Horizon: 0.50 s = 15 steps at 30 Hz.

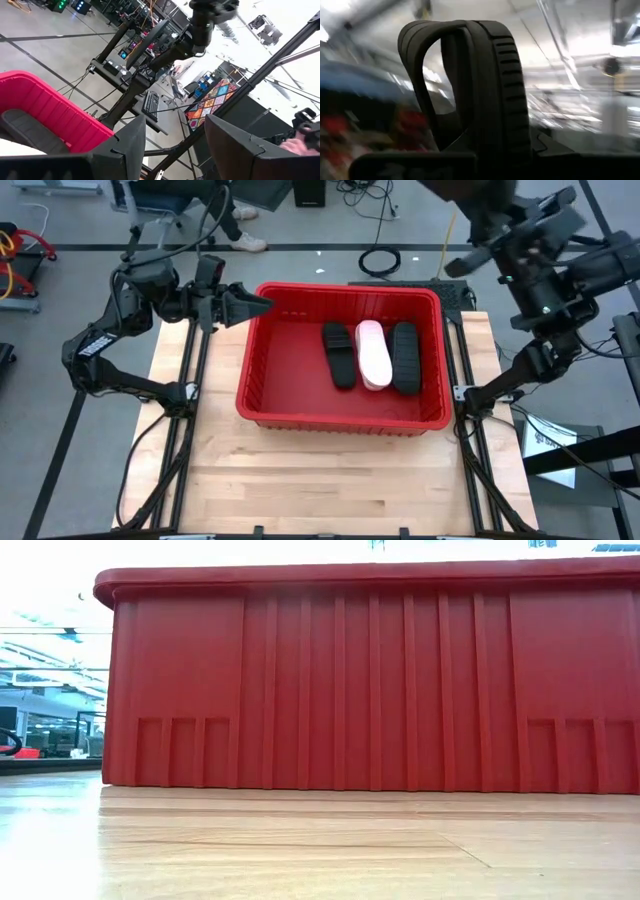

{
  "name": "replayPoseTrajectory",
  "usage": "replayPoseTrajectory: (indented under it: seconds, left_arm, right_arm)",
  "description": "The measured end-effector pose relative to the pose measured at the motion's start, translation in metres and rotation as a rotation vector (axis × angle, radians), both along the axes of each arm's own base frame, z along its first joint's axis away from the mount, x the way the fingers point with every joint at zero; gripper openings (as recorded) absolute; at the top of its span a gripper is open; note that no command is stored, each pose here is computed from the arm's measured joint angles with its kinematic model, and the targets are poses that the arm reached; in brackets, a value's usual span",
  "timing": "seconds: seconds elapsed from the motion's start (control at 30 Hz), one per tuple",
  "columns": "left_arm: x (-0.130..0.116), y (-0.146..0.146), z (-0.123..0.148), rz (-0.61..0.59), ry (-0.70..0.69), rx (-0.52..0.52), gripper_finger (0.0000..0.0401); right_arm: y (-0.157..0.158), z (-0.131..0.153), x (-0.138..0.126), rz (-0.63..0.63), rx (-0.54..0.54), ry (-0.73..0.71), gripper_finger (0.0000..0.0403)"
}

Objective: Pick and place slides into bin
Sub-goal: Put the black slide into the red container

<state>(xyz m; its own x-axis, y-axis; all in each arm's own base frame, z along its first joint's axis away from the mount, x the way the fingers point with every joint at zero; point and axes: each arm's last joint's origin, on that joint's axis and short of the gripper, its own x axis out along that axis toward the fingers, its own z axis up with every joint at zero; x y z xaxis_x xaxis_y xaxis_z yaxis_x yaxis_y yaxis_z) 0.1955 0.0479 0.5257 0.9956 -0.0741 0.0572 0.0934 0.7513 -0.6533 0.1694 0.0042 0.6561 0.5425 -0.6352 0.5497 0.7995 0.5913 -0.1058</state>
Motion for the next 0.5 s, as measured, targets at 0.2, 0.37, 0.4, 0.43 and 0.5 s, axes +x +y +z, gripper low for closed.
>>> replayPoseTrajectory:
  seconds: [0.2,0.37,0.4,0.43,0.5]
  left_arm:
    - [0.000,0.000,0.000,0.001,0.000,0.006,0.0198]
    - [0.000,0.002,0.000,0.017,-0.001,0.016,0.0198]
    - [0.000,0.002,0.000,0.023,-0.001,0.016,0.0198]
    - [0.000,0.002,0.000,0.029,-0.001,0.016,0.0198]
    - [0.000,0.003,0.000,0.037,-0.001,0.016,0.0198]
  right_arm:
    - [-0.004,-0.010,0.005,-0.226,-0.034,0.313,0.0038]
    - [-0.008,-0.018,0.016,-0.334,-0.026,0.458,0.0038]
    - [-0.010,-0.020,0.018,-0.341,-0.023,0.472,0.0038]
    - [-0.012,-0.021,0.019,-0.348,-0.017,0.479,0.0038]
    - [-0.015,-0.022,0.019,-0.349,0.003,0.463,0.0038]
